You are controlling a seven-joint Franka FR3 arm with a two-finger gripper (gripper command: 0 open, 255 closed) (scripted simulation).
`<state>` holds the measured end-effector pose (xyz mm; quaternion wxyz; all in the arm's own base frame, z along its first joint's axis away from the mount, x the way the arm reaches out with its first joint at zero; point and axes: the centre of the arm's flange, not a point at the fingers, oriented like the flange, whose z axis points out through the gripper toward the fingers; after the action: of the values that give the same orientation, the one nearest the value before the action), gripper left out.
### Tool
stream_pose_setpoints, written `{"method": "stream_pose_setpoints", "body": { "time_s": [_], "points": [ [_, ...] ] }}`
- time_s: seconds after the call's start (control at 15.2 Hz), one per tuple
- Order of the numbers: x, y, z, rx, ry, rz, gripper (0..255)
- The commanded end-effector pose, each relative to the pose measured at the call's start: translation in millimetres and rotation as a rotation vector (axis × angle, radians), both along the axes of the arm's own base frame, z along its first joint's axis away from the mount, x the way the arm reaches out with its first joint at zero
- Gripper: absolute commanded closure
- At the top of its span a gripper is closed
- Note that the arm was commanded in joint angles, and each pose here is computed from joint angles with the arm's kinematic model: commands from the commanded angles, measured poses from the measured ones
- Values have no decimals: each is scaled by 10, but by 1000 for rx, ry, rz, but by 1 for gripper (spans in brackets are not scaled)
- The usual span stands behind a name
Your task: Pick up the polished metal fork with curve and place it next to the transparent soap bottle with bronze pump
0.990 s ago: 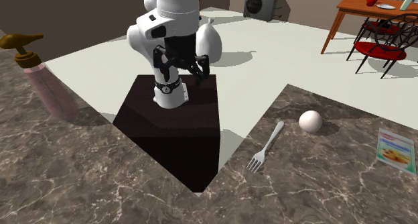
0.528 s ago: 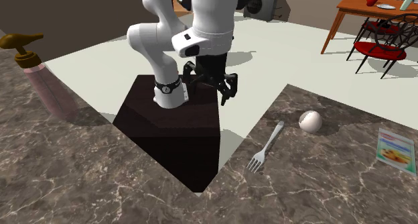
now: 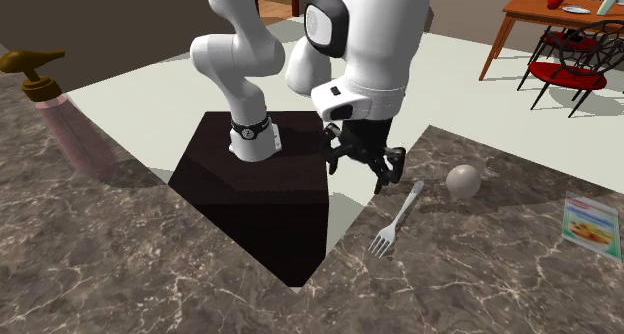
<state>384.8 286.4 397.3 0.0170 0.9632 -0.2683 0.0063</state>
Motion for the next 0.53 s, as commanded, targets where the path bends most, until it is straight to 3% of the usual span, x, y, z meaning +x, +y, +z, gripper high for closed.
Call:
{"method": "stream_pose_setpoints", "body": {
  "time_s": [0.0,0.33,0.46],
  "points": [
    [154,171,-78,6,-19,-43,0],
    [529,618,-281,13,-61,-137,0],
    [564,650,-348,14,-64,-144,0]
  ]
}}
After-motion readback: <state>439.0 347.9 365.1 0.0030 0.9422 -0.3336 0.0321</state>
